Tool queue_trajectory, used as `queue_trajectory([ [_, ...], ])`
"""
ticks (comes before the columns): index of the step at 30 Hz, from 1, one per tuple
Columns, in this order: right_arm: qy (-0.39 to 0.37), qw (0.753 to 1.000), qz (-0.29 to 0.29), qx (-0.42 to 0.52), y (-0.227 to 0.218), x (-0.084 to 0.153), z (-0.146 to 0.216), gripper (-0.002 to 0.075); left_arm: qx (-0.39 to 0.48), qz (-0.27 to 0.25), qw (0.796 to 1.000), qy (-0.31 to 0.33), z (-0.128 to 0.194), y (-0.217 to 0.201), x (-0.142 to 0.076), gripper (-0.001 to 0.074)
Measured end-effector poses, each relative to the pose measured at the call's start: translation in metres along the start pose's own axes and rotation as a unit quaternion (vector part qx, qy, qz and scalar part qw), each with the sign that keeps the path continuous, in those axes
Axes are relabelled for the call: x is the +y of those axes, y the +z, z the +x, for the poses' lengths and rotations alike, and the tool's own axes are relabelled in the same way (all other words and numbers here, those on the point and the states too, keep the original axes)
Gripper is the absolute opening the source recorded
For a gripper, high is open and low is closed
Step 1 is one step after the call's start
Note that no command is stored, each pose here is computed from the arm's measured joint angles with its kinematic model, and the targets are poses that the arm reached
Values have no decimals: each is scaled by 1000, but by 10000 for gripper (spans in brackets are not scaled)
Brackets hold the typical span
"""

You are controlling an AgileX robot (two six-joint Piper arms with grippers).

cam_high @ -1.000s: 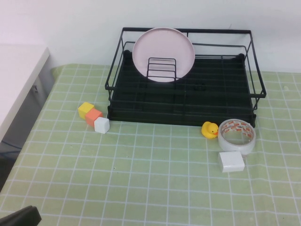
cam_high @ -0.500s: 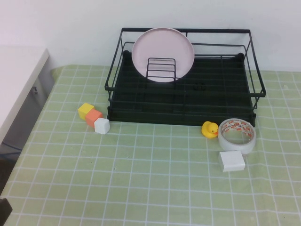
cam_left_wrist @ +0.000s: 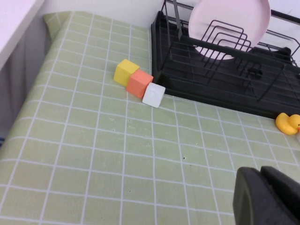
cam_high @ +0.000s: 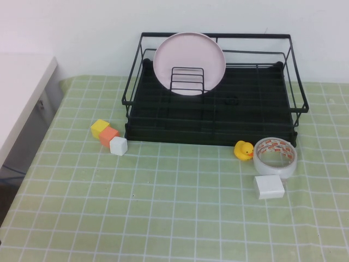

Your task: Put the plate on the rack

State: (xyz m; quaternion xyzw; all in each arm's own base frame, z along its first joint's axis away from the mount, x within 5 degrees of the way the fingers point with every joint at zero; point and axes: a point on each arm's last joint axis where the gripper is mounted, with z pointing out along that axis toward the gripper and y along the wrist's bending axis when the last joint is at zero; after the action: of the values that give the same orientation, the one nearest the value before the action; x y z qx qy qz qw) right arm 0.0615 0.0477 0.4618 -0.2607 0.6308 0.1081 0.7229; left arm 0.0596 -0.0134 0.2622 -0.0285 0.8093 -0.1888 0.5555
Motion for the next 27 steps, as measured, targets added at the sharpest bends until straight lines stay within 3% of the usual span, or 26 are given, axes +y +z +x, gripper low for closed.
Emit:
queue_trajectory([
  [5, -38, 996, 51, -55, -48, 29, 19, -2, 3, 3, 1000, -12, 1, 0, -1, -1],
  [11, -64, 991, 71, -90, -76, 49, 34, -2, 7, 8, 1000, -24, 1, 0, -1, -1],
  [27, -9, 1000, 19, 22, -50, 51, 107, -2, 7, 8, 1000, -27, 1, 0, -2, -1],
])
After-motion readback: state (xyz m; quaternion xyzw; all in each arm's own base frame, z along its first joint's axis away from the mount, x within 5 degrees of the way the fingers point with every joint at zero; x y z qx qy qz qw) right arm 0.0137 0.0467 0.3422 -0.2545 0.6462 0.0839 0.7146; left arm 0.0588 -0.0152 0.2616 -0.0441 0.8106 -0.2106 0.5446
